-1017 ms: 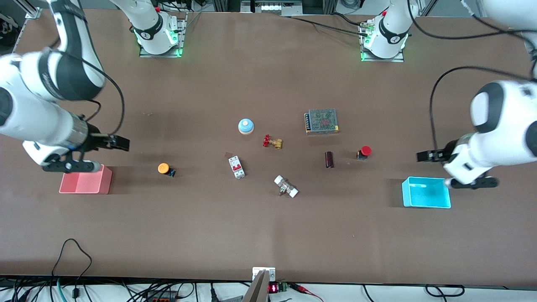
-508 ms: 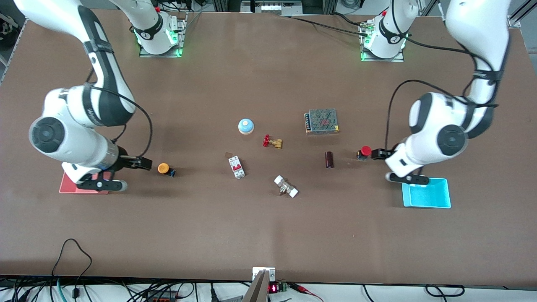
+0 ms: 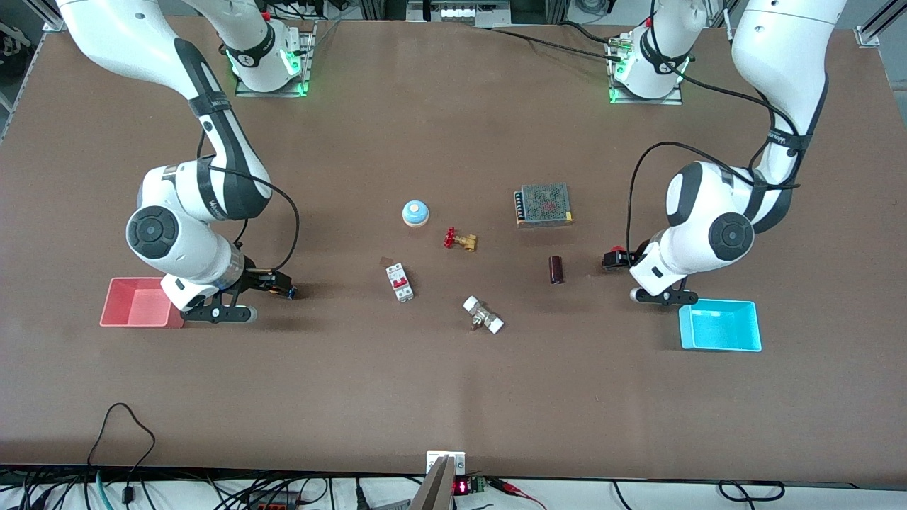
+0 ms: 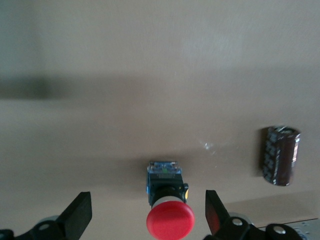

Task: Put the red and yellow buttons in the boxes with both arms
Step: 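Lower and close the right gripper on the yellow button while the left grasps red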

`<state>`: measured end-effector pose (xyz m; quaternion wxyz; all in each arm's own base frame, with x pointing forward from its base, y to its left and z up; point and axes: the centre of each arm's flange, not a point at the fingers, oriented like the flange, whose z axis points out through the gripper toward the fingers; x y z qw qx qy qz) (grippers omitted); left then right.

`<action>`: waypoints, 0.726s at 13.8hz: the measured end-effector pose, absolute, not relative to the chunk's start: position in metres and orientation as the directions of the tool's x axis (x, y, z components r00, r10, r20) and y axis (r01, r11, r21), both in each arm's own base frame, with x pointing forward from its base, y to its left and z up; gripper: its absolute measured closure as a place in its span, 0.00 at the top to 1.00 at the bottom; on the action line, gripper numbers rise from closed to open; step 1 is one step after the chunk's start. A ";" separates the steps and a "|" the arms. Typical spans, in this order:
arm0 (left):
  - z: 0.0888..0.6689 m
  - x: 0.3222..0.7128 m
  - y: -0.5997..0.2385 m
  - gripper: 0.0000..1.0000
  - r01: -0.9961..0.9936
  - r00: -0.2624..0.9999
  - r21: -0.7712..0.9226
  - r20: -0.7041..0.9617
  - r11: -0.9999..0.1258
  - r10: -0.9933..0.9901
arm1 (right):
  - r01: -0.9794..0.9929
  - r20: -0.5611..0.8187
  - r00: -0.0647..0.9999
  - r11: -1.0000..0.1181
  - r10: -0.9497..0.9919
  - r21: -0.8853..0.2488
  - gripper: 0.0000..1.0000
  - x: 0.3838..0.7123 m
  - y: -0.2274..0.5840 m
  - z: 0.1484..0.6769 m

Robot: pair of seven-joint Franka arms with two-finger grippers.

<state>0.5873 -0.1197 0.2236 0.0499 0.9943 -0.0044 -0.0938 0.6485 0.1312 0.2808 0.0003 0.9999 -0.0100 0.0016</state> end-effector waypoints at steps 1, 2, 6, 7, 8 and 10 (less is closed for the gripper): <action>0.218 0.582 -0.123 1.00 0.002 0.981 0.102 -0.195 -0.995 -0.018 | -0.017 0.000 1.000 -1.000 -0.017 0.005 1.00 0.646 0.130 0.276; 0.215 0.578 -0.126 1.00 0.006 0.980 0.102 -0.200 -0.995 -0.015 | -0.015 -0.005 1.000 -1.000 -0.015 0.009 1.00 0.643 0.130 0.272; 0.208 0.572 -0.131 1.00 0.011 0.981 0.104 -0.192 -0.995 -0.010 | -0.014 -0.009 1.000 -1.000 -0.014 0.011 1.00 0.633 0.127 0.253; 0.203 0.568 -0.130 1.00 0.012 0.982 0.103 -0.191 -0.995 -0.008 | -0.014 -0.011 1.000 -1.000 -0.014 0.011 1.00 0.632 0.127 0.250; 0.197 0.565 -0.130 1.00 0.014 0.981 0.102 -0.194 -0.995 -0.006 | -0.013 -0.009 1.000 -1.000 -0.013 0.011 1.00 0.632 0.127 0.248; 0.188 0.562 -0.130 1.00 0.016 0.980 0.102 -0.199 -0.995 -0.004 | -0.013 0.003 1.000 -1.000 -0.013 0.008 1.00 0.633 0.127 0.243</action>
